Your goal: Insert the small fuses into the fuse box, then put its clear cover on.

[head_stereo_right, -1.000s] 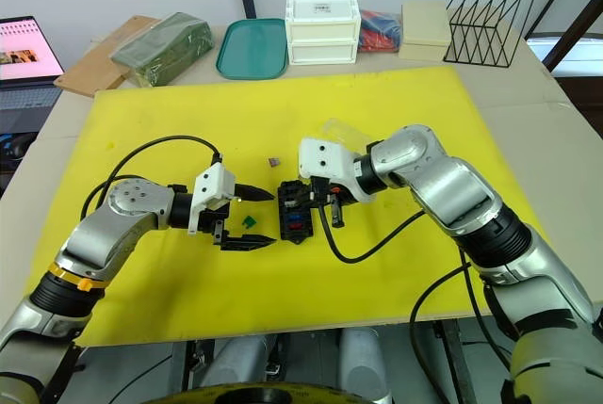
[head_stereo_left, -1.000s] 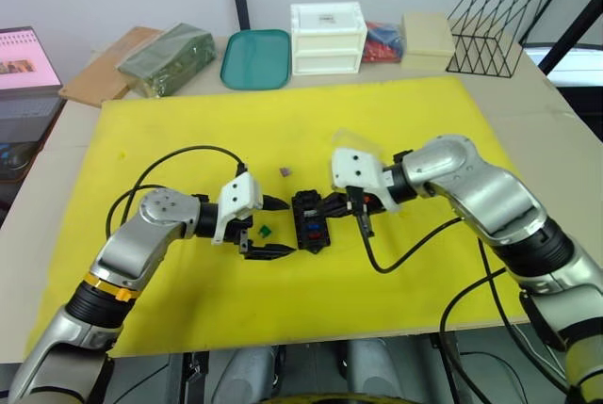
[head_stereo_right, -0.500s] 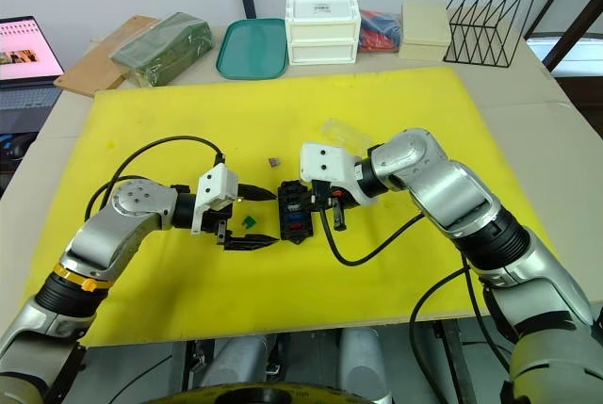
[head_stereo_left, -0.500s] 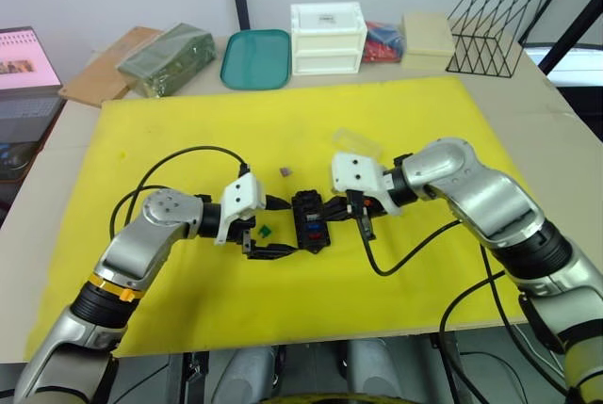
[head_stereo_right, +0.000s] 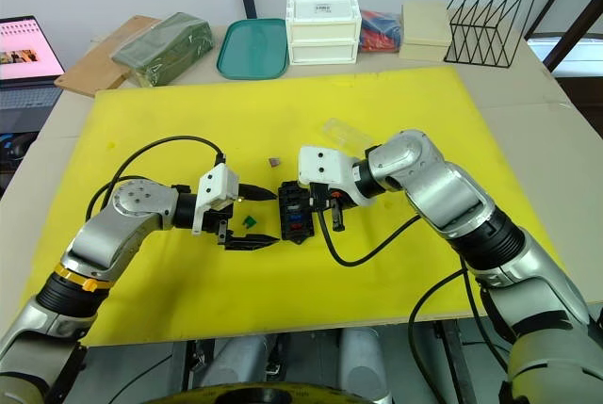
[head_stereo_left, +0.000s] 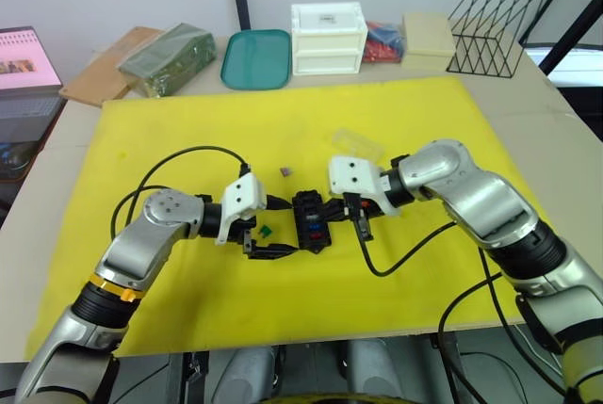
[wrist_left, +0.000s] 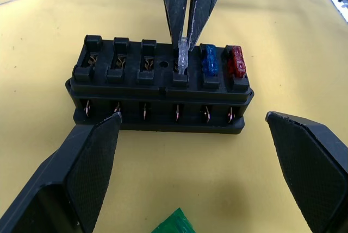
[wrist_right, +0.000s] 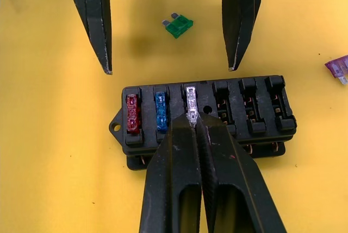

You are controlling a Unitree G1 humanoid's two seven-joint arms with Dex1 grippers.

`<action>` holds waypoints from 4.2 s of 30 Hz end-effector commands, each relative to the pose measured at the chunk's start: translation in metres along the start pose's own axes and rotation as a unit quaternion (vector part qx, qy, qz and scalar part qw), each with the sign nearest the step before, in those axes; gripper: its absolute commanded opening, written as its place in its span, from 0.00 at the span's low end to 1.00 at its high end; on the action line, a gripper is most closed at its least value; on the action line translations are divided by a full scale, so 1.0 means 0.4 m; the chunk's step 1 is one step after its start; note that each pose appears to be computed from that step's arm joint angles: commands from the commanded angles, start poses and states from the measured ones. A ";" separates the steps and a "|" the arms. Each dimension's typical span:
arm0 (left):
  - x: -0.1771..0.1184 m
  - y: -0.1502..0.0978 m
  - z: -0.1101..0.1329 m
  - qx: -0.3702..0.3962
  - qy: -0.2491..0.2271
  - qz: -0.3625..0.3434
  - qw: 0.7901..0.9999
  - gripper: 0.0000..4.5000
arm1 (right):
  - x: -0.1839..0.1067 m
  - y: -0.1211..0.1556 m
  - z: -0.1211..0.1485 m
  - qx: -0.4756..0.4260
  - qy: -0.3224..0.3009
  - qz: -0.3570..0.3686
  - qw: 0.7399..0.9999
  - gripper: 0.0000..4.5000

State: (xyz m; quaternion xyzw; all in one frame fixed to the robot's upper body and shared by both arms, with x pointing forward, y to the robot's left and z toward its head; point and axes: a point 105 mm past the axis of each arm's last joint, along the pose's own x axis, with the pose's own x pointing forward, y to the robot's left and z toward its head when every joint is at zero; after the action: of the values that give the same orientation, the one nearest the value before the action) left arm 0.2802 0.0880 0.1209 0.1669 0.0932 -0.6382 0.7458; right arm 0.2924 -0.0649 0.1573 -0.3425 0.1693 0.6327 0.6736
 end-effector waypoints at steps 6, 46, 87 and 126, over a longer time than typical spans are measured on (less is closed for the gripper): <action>-0.004 0.000 0.032 0.025 -0.013 0.003 1.000 0.99 | 0.014 0.006 -0.019 -0.014 0.028 0.003 1.000 0.00; -0.010 0.007 0.033 0.023 -0.011 0.011 1.000 1.00 | -0.032 -0.008 0.086 -0.019 -0.017 0.002 1.000 0.31; -0.040 0.026 0.064 0.043 -0.026 0.032 0.998 1.00 | -0.007 -0.014 0.035 0.014 -0.063 0.002 0.998 0.01; -0.380 -0.022 -0.044 -0.093 0.088 0.141 0.982 1.00 | -0.303 0.005 -0.098 0.044 -0.008 -0.116 0.992 0.99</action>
State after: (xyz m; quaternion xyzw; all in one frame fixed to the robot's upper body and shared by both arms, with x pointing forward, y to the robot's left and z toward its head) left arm 0.2480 0.2527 0.1528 0.1871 0.2087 -0.4667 0.8388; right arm 0.2839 -0.2026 0.1953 -0.3123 0.1906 0.5210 0.7711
